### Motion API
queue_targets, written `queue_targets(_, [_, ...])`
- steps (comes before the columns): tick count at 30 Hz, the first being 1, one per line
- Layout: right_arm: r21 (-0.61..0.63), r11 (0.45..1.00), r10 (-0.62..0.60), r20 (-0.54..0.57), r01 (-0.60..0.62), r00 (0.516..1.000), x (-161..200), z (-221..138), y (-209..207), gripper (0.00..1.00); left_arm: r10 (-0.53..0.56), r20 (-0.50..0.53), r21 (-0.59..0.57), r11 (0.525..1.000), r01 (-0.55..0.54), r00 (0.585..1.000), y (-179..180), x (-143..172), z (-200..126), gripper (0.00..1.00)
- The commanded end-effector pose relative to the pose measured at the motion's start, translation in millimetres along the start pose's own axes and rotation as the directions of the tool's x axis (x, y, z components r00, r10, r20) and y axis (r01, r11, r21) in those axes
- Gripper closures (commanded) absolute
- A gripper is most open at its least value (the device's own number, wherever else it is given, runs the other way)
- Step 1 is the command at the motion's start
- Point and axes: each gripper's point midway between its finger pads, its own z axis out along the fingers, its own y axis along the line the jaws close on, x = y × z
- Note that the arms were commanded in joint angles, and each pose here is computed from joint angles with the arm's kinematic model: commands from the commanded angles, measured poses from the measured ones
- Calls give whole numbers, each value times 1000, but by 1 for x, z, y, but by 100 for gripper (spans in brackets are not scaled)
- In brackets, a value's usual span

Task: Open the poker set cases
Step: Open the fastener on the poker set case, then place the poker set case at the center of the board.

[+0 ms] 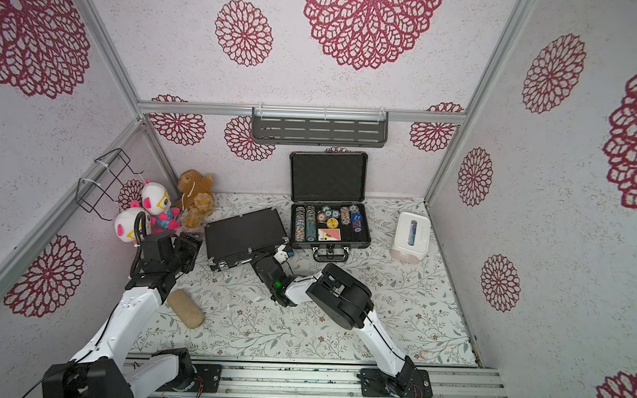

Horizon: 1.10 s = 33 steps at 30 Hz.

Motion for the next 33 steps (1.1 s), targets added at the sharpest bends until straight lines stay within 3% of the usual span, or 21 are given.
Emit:
queue_targets(1, [-182,975,-124,21,126,992,22,-19,77,100,17,-34,-37,999,-18,999,18,7,-1,25])
queue_targets(11, [-111,991,-76,17,77,997,53,-14,45,100,-5,-39,-51,999,3,999,30,3,-1,24])
queue_targets(15, [-98,989,-109,17,111,994,55,-15,48,100,1,-52,-55,998,-3,999,30,5,2,24])
queue_targets(19, [-45,981,-190,19,190,982,46,-23,40,75,-7,-71,-34,999,4,997,26,9,3,24])
queue_targets(22, [22,976,-215,5,215,977,37,-31,15,64,3,-81,-11,1000,-4,997,19,15,5,24])
queue_targets(29, [79,965,-252,-11,252,968,9,-60,-16,60,62,-114,-5,998,-63,991,2,33,13,24])
queue_targets(33, [116,927,-362,20,358,932,-19,-82,-20,59,73,-127,-15,997,-76,989,1,37,17,24])
